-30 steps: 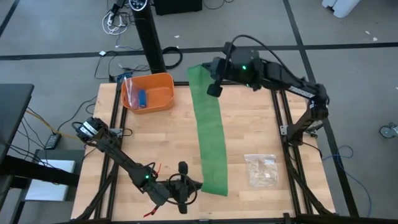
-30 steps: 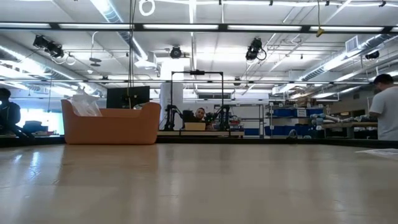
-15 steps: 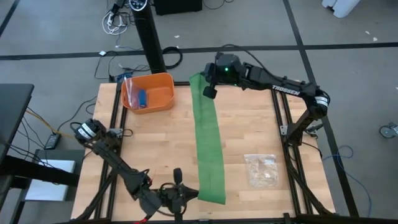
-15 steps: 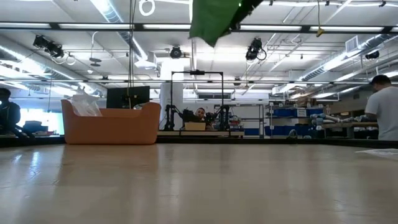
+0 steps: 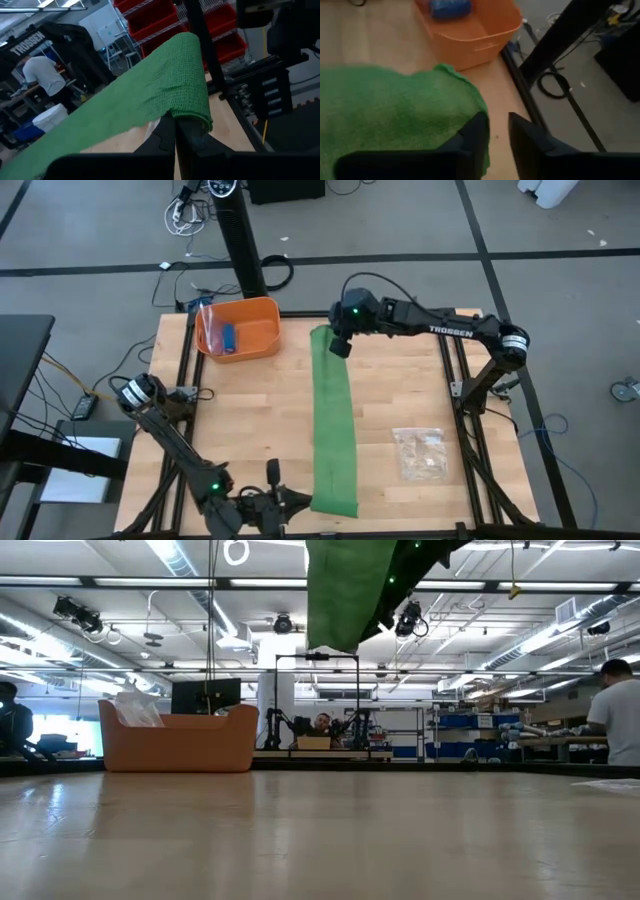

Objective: Roll bandage
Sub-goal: Roll the green bandage

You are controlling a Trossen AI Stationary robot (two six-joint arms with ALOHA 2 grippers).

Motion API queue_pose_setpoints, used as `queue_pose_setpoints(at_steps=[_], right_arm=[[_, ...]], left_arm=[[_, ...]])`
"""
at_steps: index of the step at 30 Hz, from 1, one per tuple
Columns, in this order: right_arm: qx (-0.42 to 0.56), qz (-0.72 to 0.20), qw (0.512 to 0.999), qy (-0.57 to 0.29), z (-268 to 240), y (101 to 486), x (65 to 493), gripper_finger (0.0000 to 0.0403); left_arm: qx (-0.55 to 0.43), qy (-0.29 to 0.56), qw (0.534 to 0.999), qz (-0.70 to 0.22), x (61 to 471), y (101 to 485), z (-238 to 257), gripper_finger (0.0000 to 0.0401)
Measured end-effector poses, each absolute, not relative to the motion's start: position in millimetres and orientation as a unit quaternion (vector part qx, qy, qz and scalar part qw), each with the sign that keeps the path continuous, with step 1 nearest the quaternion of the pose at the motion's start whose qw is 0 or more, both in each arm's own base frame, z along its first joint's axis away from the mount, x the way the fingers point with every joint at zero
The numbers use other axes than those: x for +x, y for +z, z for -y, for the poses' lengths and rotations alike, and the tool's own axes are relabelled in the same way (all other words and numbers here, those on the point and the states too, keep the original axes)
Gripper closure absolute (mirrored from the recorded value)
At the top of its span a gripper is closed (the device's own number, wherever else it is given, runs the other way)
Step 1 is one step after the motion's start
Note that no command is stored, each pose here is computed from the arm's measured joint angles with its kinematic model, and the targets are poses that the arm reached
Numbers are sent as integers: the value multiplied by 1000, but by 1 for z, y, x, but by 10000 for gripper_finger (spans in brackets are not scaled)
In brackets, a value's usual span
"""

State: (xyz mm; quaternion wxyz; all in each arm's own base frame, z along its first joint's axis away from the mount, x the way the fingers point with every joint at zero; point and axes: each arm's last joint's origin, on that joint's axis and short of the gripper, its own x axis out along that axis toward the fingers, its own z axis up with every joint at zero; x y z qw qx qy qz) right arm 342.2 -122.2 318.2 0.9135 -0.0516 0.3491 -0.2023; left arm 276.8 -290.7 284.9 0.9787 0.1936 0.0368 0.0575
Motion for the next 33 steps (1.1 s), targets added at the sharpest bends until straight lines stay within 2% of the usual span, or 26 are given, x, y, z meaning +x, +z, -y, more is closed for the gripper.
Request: queue_pose_setpoints(at_steps=[7, 13, 25, 28, 33], right_arm=[[-59, -334, 923, -180, 102, 333, 337, 220], [-64, -304, 934, -175, 91, 354, 324, 176], [-67, -267, 952, -136, 64, 394, 263, 170], [-55, -261, 959, -100, 53, 379, 249, 170], [-46, -212, 976, -23, 28, 329, 237, 171]], left_arm=[[199, 69, 977, -32, 277, 294, 292, 400], [203, 70, 976, -30, 278, 297, 293, 400], [229, 103, 967, -31, 274, 308, 286, 400], [234, 104, 966, -35, 270, 320, 278, 400], [245, 110, 962, -45, 263, 341, 257, 400]])
